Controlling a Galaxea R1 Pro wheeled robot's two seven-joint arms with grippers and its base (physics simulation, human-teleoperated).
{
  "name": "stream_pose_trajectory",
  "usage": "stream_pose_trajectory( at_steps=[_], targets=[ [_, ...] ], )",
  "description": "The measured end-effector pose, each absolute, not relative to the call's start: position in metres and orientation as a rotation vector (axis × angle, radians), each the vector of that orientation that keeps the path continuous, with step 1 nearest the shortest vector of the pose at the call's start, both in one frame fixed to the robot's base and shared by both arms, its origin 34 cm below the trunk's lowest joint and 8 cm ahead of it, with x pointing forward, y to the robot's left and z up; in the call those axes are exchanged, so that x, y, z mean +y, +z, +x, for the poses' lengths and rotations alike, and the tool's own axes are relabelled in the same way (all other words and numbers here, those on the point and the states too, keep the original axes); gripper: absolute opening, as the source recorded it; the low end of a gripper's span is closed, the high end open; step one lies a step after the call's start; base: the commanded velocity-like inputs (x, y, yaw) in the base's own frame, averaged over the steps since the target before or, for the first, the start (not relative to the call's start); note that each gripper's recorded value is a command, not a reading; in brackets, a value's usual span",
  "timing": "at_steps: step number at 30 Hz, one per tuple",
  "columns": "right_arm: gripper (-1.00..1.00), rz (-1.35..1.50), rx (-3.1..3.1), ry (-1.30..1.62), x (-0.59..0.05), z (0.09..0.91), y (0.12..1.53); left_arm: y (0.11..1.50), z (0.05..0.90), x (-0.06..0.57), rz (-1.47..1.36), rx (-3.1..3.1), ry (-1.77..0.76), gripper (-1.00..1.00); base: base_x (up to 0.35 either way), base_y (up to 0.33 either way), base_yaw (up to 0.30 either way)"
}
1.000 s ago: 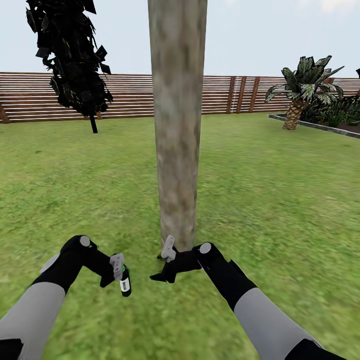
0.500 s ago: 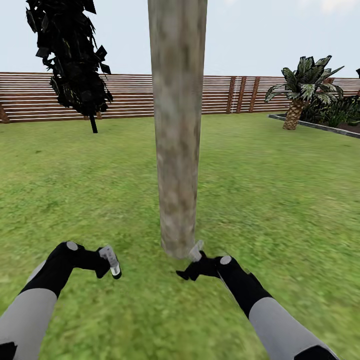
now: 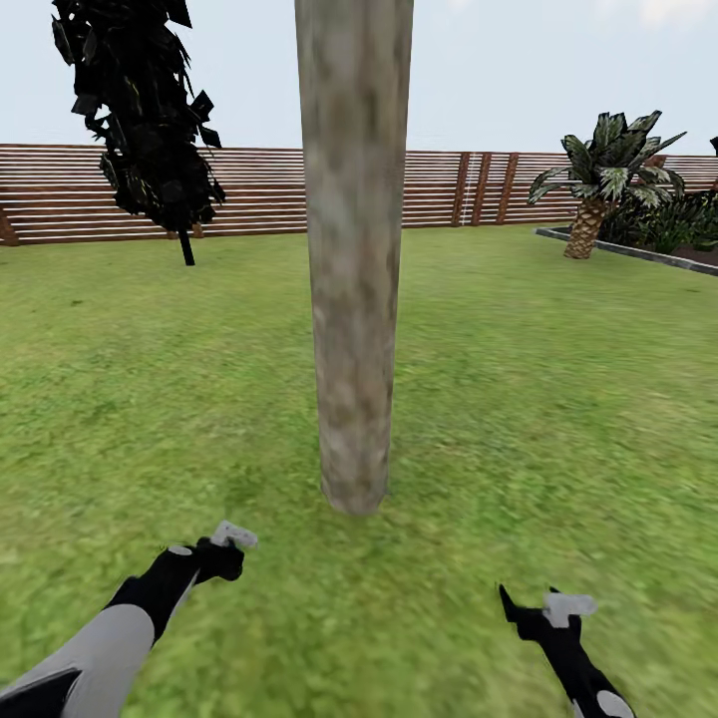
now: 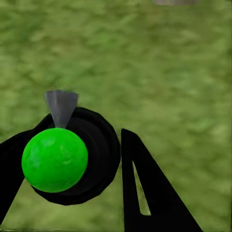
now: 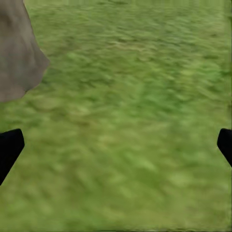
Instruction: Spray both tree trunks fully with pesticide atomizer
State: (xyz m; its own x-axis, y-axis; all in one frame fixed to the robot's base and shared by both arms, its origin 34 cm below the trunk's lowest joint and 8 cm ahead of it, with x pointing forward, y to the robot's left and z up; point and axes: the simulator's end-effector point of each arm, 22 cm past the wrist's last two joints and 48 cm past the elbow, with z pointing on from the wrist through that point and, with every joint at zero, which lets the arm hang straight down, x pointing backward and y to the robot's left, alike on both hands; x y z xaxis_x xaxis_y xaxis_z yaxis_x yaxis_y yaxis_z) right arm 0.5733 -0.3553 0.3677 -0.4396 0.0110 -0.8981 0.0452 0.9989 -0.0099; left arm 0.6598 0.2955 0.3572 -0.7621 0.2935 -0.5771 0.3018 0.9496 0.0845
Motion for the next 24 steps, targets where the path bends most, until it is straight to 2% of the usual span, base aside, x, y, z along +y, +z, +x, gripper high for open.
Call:
stream_pose_trajectory(
  at_steps=[8, 12, 21, 24],
  targets=[
    [1.00, 0.102, 2.038, -0.088, -0.380, 0.546, 0.359, 0.346, 0.651, 0.284, 0.358, 2.468, 0.001, -1.00, 0.000, 0.000, 0.000],
    [1.00, 0.178, 2.028, -0.166, -0.427, 0.535, 0.363, 0.345, 0.651, 0.283, 0.338, 2.468, -0.005, -1.00, 0.000, 0.000, -0.035],
    [1.00, 0.254, 2.040, -0.176, -0.435, 0.522, 0.355, 0.344, 0.650, 0.280, 0.302, 2.471, -0.026, -1.00, 0.000, 0.000, -0.269],
    [1.00, 0.263, 2.060, -0.158, -0.429, 0.516, 0.347, 0.343, 0.649, 0.257, 0.307, 2.472, -0.067, -1.00, 0.000, 0.000, -0.199]
  ],
)
